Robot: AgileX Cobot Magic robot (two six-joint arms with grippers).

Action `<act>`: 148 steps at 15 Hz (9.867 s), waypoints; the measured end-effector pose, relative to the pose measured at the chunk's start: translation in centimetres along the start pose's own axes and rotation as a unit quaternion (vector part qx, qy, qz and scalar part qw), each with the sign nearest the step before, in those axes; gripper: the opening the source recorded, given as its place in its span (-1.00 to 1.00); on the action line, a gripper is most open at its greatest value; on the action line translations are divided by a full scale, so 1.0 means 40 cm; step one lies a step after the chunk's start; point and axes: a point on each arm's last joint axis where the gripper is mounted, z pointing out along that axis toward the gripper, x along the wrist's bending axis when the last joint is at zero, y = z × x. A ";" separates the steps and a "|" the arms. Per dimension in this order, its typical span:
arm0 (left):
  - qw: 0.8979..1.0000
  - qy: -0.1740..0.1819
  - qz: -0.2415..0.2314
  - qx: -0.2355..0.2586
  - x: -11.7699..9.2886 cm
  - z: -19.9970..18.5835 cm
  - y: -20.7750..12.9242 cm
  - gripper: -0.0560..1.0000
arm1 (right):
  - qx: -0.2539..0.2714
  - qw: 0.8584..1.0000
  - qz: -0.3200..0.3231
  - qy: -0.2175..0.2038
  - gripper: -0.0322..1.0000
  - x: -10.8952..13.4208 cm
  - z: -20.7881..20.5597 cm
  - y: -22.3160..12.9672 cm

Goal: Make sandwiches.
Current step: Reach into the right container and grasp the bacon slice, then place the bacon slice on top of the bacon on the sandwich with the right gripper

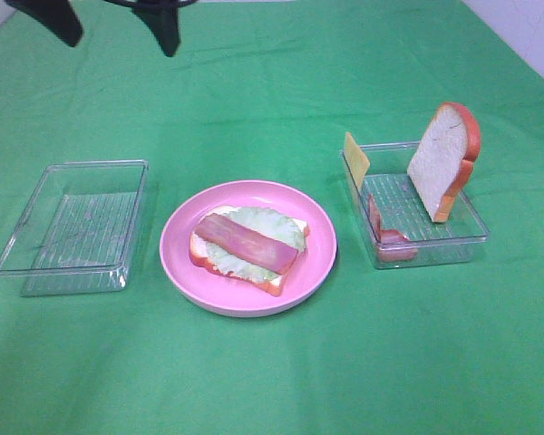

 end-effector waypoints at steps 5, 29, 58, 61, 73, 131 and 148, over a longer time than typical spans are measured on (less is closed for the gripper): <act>0.995 0.069 -0.063 0.014 0.175 -0.132 -0.157 0.98 | 0.000 1.000 0.000 0.000 0.91 0.000 0.000 0.000; 0.959 0.093 -0.041 -0.266 0.146 -0.311 -0.971 0.99 | 0.000 1.000 0.000 0.000 0.91 0.000 0.000 0.000; 0.929 0.150 -0.108 -0.320 0.131 -0.328 -1.010 0.99 | 0.000 1.000 0.000 0.000 0.91 0.000 0.000 0.000; 0.929 0.150 -0.108 -0.320 0.131 -0.328 -1.010 0.99 | 0.000 1.000 0.000 0.000 0.91 0.000 0.000 0.000; 0.929 0.150 -0.108 -0.320 0.131 -0.328 -1.010 0.99 | 0.085 0.996 0.002 -0.014 0.91 -0.021 0.082 0.224; 0.929 0.150 -0.108 -0.320 0.131 -0.328 -1.010 0.99 | 0.470 0.882 -0.031 -0.006 0.47 0.303 0.953 0.324; 0.929 0.150 -0.108 -0.320 0.131 -0.328 -1.010 0.99 | 0.470 0.881 -0.063 -0.003 -0.91 0.296 0.938 0.336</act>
